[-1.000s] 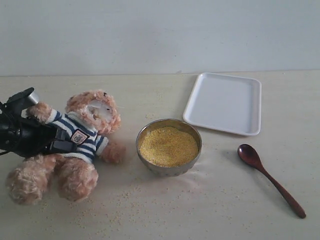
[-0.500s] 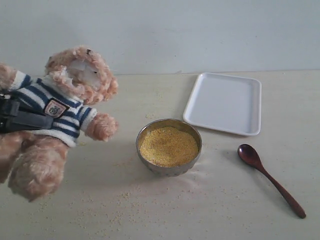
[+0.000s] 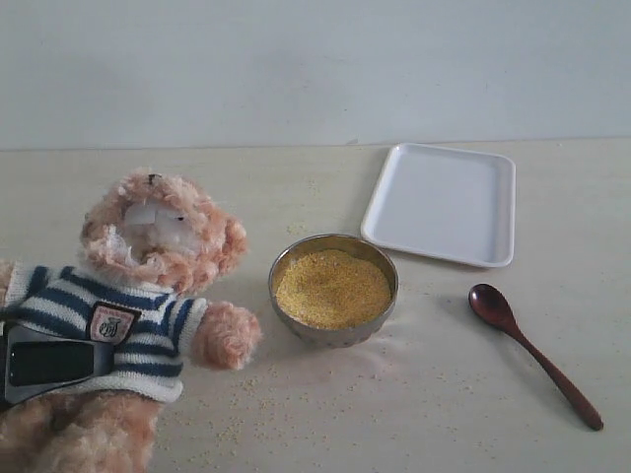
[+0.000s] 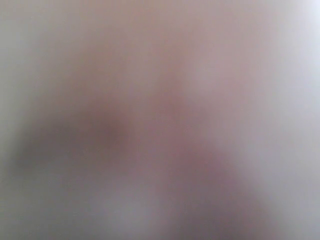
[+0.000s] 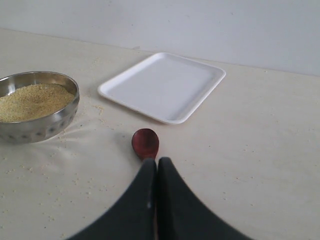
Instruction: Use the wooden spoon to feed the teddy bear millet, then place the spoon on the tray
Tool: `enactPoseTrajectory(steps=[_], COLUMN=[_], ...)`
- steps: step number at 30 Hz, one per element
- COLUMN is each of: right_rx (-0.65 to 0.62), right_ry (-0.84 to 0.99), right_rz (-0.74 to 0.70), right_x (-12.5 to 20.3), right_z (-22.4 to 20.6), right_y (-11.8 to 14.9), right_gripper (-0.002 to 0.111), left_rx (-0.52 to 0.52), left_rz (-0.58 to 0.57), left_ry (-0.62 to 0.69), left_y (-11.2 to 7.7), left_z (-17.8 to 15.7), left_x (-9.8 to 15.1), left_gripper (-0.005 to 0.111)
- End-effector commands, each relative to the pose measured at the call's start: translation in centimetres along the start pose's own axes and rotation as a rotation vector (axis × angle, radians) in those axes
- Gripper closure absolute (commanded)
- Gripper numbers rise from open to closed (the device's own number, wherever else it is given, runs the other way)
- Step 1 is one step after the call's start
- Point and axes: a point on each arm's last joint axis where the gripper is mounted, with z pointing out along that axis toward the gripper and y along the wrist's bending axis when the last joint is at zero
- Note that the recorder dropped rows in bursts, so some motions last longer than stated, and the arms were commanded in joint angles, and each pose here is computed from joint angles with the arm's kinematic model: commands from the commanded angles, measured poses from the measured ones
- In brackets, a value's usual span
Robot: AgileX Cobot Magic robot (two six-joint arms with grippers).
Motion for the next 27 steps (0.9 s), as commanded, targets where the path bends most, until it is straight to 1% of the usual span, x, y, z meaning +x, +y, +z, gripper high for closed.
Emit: enactPoseTrajectory(steps=[1,27], right_rx=[0.005,0.005], right_ry=[-0.013,-0.013], right_rz=[-0.007,-0.007], right_x=[-0.11,-0.11], right_z=[-0.03,-0.03], right_y=[-0.04,-0.04], right_gripper=[0.108,0.108], left_rx=[-0.012,-0.007], left_rz=[-0.013,-0.023], left_ry=[-0.055,-0.07], left_y=[0.2,0.18], left_z=[-0.27,-0.33], left_x=[0.22,0.1], left_gripper=[0.102,0.102])
